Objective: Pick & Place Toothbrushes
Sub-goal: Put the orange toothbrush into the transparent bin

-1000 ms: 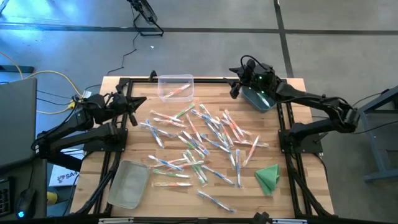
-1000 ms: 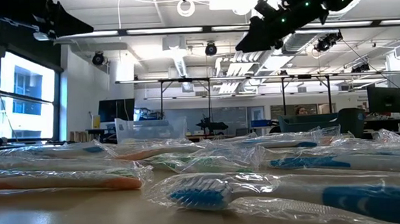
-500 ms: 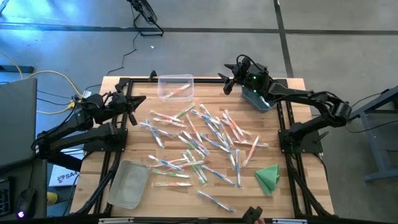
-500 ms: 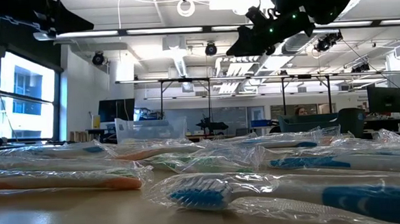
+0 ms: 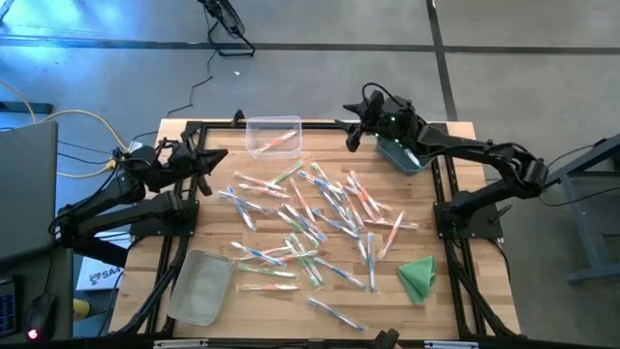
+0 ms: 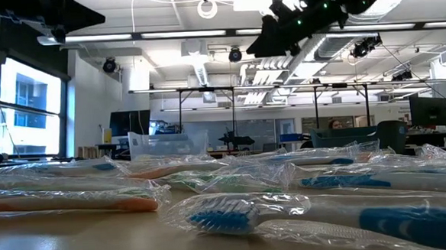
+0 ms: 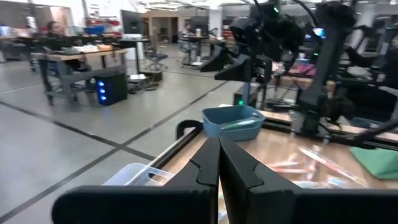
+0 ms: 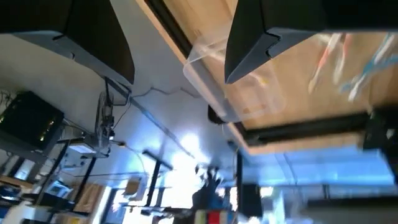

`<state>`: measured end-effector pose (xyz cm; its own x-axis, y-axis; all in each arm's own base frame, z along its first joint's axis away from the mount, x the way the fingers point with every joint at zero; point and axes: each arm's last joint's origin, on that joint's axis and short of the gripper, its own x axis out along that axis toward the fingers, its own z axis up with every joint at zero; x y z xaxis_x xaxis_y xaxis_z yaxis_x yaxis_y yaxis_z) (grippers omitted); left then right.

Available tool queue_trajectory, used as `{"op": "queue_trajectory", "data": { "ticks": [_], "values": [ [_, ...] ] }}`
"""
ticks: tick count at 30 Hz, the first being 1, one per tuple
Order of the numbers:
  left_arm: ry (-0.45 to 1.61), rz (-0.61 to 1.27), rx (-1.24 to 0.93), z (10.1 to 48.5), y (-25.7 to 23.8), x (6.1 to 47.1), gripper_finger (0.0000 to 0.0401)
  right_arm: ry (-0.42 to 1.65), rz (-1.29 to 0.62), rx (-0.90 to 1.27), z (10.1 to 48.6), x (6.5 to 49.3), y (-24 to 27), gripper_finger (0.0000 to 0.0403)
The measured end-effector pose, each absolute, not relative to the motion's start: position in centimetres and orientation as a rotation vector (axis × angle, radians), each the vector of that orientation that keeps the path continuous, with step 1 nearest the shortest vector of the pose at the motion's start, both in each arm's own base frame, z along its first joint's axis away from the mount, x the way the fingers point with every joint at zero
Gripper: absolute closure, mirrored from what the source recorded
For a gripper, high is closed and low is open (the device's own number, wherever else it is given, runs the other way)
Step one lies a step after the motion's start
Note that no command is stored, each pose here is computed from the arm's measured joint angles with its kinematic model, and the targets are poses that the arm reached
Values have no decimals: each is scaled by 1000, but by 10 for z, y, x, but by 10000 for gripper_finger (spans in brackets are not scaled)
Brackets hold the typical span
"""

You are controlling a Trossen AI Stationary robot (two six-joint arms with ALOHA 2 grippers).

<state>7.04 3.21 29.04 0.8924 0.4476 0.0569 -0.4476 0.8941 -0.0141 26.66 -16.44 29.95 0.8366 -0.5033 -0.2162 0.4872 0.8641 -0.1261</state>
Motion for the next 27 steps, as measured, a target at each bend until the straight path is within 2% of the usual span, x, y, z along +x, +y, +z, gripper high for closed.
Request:
{"op": "queue_trajectory", "data": {
  "ticks": [7,16,27],
  "values": [
    [-52,464,1,290,32,70,401,296,-525,-76,315,270,-161,160],
    [-43,467,2,289,32,70,401,509,-564,-9,295,274,-139,160],
    [-39,489,1,289,33,70,401,583,-591,183,283,278,-115,160]
  ]
}}
